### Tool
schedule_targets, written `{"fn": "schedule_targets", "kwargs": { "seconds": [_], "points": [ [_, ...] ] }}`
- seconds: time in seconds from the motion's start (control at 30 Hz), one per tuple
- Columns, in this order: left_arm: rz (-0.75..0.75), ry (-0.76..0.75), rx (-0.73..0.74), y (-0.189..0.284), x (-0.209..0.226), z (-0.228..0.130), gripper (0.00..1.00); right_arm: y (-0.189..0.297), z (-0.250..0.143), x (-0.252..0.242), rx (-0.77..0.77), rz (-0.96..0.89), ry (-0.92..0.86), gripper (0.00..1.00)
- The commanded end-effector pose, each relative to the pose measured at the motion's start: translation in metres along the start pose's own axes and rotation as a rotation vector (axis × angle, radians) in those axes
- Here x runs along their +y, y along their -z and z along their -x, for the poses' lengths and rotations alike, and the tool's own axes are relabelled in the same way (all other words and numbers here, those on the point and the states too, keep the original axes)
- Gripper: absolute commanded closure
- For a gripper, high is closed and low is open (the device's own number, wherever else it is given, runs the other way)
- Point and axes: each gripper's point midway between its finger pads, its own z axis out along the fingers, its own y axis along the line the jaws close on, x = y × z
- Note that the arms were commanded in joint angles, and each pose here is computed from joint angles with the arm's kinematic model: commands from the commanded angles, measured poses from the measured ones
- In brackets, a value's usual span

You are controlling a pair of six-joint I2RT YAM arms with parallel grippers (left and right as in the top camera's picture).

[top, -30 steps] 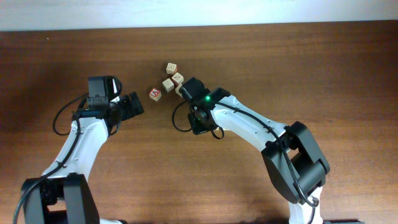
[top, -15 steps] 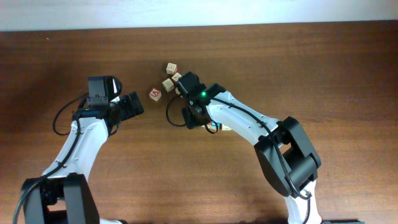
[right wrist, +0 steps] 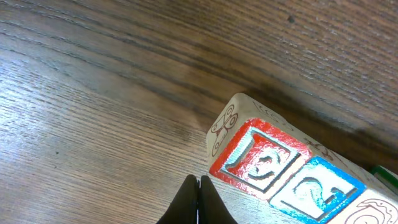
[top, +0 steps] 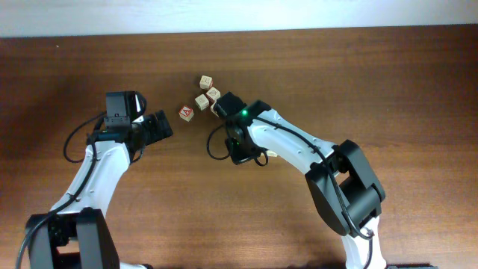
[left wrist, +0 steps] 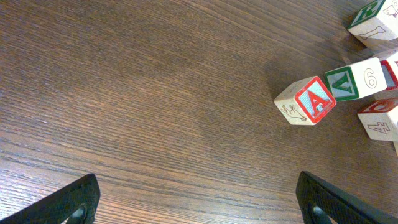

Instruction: Rotate 4 blocks

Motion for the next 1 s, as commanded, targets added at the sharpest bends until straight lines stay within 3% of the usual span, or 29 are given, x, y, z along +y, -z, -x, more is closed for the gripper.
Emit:
{"fn": "schedule_targets", "kwargs": {
  "seconds": [0.0, 0.1, 0.23, 0.5, 0.53, 0.63, 0.67, 0.73, 0.8, 0.9, 0.97],
  "points": [
    [0.001, -0.004, -0.024, 0.005, 0.000, 0.007, 0.01, 0.040, 0.033, 0.010, -0.137, 0.033, 0.014, 0.96],
    [0.001, -0.004, -0.024, 0.005, 0.000, 0.007, 0.01, 0.036, 0.061, 0.009, -0.261, 0.020, -0.051, 0.96],
    [0.001, -0.004, -0.024, 0.005, 0.000, 0.007, 0.01, 0.017, 0.048, -0.010, -0.238, -0.059, -0.177, 0.96],
    [0.001, -0.004, -0.024, 0.005, 0.000, 0.007, 0.01, 0.012, 0.038, -0.015, -0.202, -0.085, -0.240, 0.96],
    [0.001, -0.004, -0.024, 0.005, 0.000, 0.007, 0.01, 0.027, 0.048, -0.012, -0.234, -0.066, -0.234, 0.96],
    [0.001, -0.004, -0.024, 0.005, 0.000, 0.007, 0.01, 0.164, 0.074, -0.006, -0.444, 0.045, -0.188, 0.96],
    [0.001, -0.004, -0.024, 0.005, 0.000, 0.007, 0.01, 0.214, 0.065, -0.022, -0.501, 0.130, -0.189, 0.96],
    [-0.011, -0.005, -0.059, 0.005, -0.003, 0.016, 0.01, 0.264, 0.032, -0.083, -0.510, 0.241, -0.218, 0.96],
    [-0.145, -0.011, -0.011, 0.006, -0.027, 0.007, 0.00, 0.238, -0.001, -0.153, -0.364, 0.236, -0.325, 0.96],
    [-0.241, -0.098, 0.033, 0.010, -0.072, -0.014, 0.00, 0.133, -0.002, -0.162, -0.219, 0.243, -0.425, 0.96],
    [-0.217, -0.173, 0.024, 0.010, -0.094, -0.025, 0.01, 0.076, 0.009, -0.151, -0.287, 0.241, -0.398, 0.96]
  ]
}}
